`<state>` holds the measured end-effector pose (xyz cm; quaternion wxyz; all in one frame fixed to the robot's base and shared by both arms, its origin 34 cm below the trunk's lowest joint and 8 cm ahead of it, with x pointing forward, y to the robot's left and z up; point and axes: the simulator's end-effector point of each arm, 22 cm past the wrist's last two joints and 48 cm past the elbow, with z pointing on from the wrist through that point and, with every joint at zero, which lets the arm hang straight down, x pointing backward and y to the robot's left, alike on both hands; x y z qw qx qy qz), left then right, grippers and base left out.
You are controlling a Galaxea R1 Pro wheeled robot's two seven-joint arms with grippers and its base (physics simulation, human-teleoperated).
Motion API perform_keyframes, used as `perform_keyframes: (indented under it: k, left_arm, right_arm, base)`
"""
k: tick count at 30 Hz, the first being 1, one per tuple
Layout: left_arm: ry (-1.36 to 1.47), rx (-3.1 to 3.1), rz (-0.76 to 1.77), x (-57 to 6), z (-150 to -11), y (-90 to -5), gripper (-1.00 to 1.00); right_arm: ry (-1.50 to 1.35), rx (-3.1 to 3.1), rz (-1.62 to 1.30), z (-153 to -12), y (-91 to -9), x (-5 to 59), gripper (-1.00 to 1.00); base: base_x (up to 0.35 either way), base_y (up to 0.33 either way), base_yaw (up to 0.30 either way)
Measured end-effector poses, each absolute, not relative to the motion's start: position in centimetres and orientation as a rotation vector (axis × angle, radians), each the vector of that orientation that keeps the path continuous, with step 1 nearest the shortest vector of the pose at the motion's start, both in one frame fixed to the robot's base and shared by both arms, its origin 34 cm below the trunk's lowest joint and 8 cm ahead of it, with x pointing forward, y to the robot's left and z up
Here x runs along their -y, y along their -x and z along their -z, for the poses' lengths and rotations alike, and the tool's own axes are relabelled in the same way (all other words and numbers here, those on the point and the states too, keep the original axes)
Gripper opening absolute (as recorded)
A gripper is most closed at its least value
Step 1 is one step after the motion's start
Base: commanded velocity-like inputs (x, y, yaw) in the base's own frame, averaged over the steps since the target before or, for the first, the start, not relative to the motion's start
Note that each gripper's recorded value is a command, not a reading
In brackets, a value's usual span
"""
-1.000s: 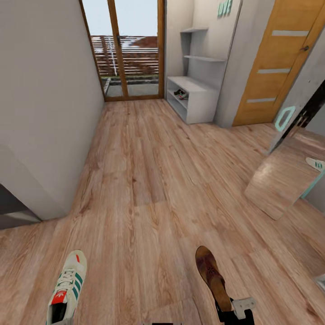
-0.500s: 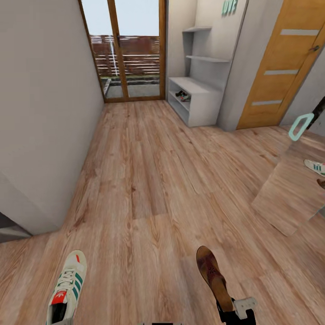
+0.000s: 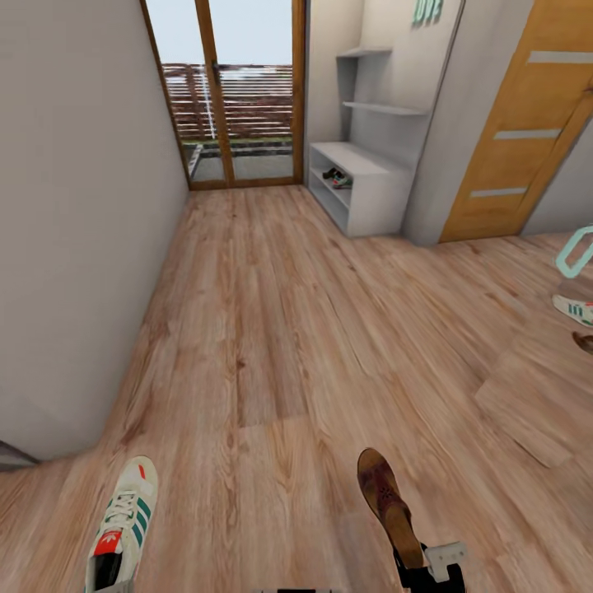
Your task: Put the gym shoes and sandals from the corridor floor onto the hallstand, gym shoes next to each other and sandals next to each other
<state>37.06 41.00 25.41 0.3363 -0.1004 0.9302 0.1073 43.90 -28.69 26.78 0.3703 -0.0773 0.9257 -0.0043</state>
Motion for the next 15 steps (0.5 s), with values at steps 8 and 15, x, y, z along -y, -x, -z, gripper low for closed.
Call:
perform_keyframes:
  k: [8,15]
  left_arm:
    - [0.262,-2.426,-0.280,-41.00,-25.41,-37.06,-1.00]
    - [0.262,-2.426,-0.280,-41.00,-25.41,-37.06,-1.00]
  right_arm:
    - [0.191,-2.377,0.015,-26.75,-43.86,28.84,-1.00]
    - [0.190,-2.377,0.015,-26.75,-43.85,28.84,-1.00]
  base:
    - [0.338,0.000,0.113]
    - [0.338,0.000,0.007]
